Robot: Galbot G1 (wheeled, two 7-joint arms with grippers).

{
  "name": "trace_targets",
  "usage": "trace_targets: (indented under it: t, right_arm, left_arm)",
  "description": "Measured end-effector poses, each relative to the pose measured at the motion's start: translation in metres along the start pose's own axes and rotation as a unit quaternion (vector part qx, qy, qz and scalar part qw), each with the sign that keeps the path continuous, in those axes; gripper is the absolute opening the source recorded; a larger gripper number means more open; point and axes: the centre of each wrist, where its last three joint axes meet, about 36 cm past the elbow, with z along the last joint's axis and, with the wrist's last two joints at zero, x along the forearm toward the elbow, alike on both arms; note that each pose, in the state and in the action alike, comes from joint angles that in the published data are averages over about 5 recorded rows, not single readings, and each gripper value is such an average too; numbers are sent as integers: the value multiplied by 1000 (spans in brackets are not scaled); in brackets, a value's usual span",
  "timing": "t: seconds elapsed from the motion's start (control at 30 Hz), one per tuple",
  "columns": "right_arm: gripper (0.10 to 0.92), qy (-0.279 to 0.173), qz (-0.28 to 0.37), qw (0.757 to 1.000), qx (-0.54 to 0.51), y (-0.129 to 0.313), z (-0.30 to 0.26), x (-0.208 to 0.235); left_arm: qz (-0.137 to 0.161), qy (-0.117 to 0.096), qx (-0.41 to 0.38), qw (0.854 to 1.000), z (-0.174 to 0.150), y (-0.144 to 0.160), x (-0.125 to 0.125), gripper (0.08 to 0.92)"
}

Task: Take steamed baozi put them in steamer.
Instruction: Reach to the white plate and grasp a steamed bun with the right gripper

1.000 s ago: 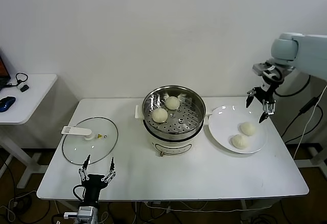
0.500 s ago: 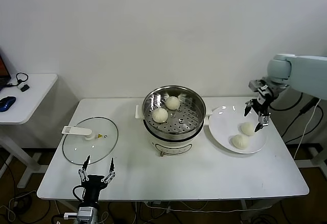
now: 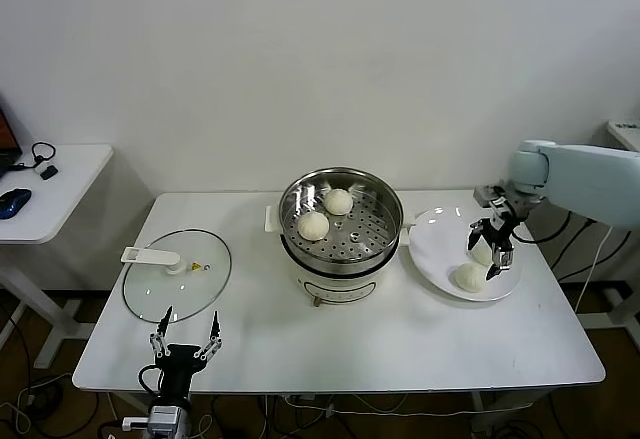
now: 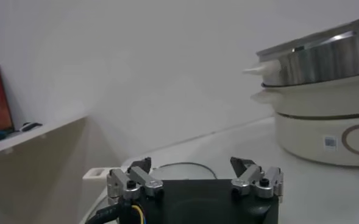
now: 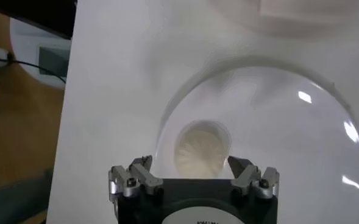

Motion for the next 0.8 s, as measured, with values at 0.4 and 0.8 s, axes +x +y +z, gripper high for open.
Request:
trace_targets:
  t: [0.4, 0.8]
  right_arm:
    - [823, -3, 1, 1000, -9, -5, 7, -33]
    - [823, -5, 11, 1000, -24, -10, 19, -45]
  left_arm:
    - [1, 4, -2, 1000, 5, -1, 1, 823]
    - [2, 5, -5, 1000, 7, -2, 3, 823]
